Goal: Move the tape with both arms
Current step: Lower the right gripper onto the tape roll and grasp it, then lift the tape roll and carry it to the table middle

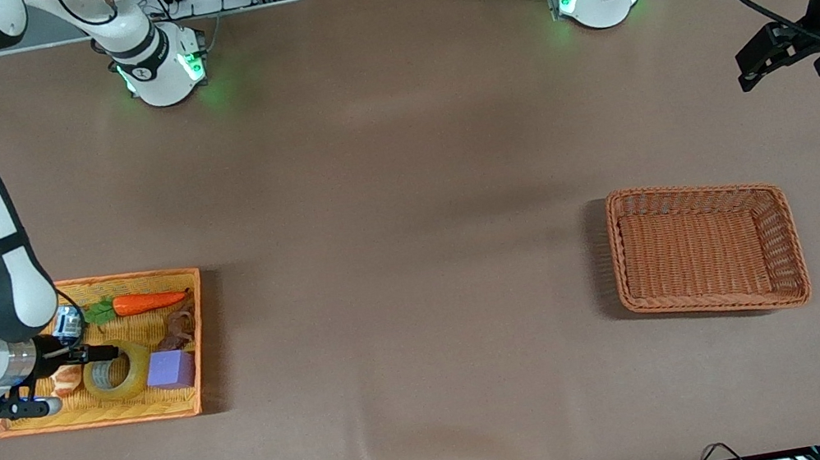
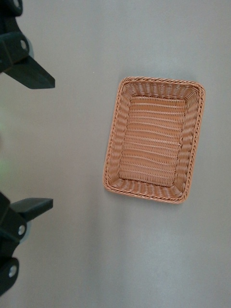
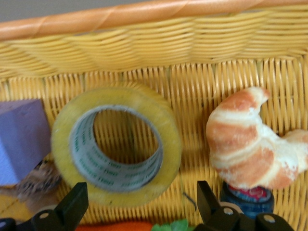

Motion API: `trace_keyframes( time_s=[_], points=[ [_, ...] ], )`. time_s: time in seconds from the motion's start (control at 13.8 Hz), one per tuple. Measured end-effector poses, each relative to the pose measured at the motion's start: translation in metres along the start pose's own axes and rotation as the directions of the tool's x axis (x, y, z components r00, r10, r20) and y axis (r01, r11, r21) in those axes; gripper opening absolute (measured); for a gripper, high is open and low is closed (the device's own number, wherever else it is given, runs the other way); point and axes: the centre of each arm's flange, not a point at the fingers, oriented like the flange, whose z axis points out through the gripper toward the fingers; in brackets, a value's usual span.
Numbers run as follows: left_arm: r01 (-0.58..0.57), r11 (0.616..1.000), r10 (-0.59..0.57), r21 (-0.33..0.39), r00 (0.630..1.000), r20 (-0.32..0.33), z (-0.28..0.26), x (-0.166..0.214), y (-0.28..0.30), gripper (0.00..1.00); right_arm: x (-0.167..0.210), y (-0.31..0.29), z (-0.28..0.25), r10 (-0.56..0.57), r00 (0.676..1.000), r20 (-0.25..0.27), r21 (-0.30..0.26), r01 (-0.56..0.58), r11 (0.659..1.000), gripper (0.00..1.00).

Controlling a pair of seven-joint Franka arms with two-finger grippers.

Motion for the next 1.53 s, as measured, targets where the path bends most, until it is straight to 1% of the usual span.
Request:
trace_keyframes(
  time_s=[0.22, 0.29, 0.36, 0.73, 0.87, 1.02, 1.09, 1.24, 1.31, 1.53],
  points=[
    [-0.001, 1.000, 0.001, 0.000, 1.000, 0.000, 0.000, 0.000, 0.000, 1.00, 0.001, 0.009, 0.014, 0.013, 1.000, 0.001, -0.003, -0.013, 1.000, 1.00],
    [-0.001, 1.000, 0.001, 0.000, 1.000, 0.000, 0.000, 0.000, 0.000, 1.00, 0.002, 0.011, 0.018, 0.016, 1.000, -0.003, -0.004, -0.016, 1.000, 0.91],
    [-0.001, 1.000, 0.001, 0.000, 1.000, 0.000, 0.000, 0.000, 0.000, 1.00, 0.004, 0.011, 0.021, 0.017, 1.000, -0.011, -0.006, -0.017, 1.000, 0.78],
    [-0.003, 1.000, 0.003, 0.000, 1.000, 0.001, 0.000, 0.000, 0.002, 1.00, 0.006, 0.012, 0.025, 0.020, 0.999, -0.025, -0.007, -0.021, 1.000, 0.23],
    [-0.006, 1.000, 0.006, 0.000, 1.000, 0.002, 0.001, 0.000, 0.003, 1.00, 0.008, 0.011, 0.023, 0.019, 0.999, -0.031, -0.006, -0.019, 1.000, 0.22],
    [-0.010, 1.000, 0.010, 0.000, 1.000, 0.003, 0.002, 0.000, 0.005, 1.00, 0.011, 0.009, 0.011, -0.005, 0.999, -0.048, -0.007, 0.005, 1.000, 0.22],
    [-0.011, 1.000, 0.011, 0.000, 1.000, 0.003, 0.002, 0.000, 0.006, 1.00, 0.013, 0.009, 0.000, -0.039, 0.998, -0.054, -0.008, 0.038, 0.999, 0.22],
    [-0.011, 1.000, 0.011, 0.000, 1.000, 0.004, 0.002, 0.000, 0.006, 1.00, 0.017, 0.006, -0.033, -0.102, 0.991, -0.086, -0.012, 0.102, 0.995, 0.22],
    [-0.011, 1.000, 0.011, 0.000, 1.000, 0.004, 0.002, 0.001, 0.006, 1.00, 0.017, -0.001, -0.056, -0.128, 0.988, -0.086, -0.006, 0.128, 0.992, 0.22],
    [-0.011, 1.000, 0.011, 0.000, 1.000, 0.003, 0.002, 0.001, 0.006, 1.00, 0.007, -0.050, -0.131, -0.210, 0.977, -0.026, 0.024, 0.211, 0.977, 0.22]
  ],
)
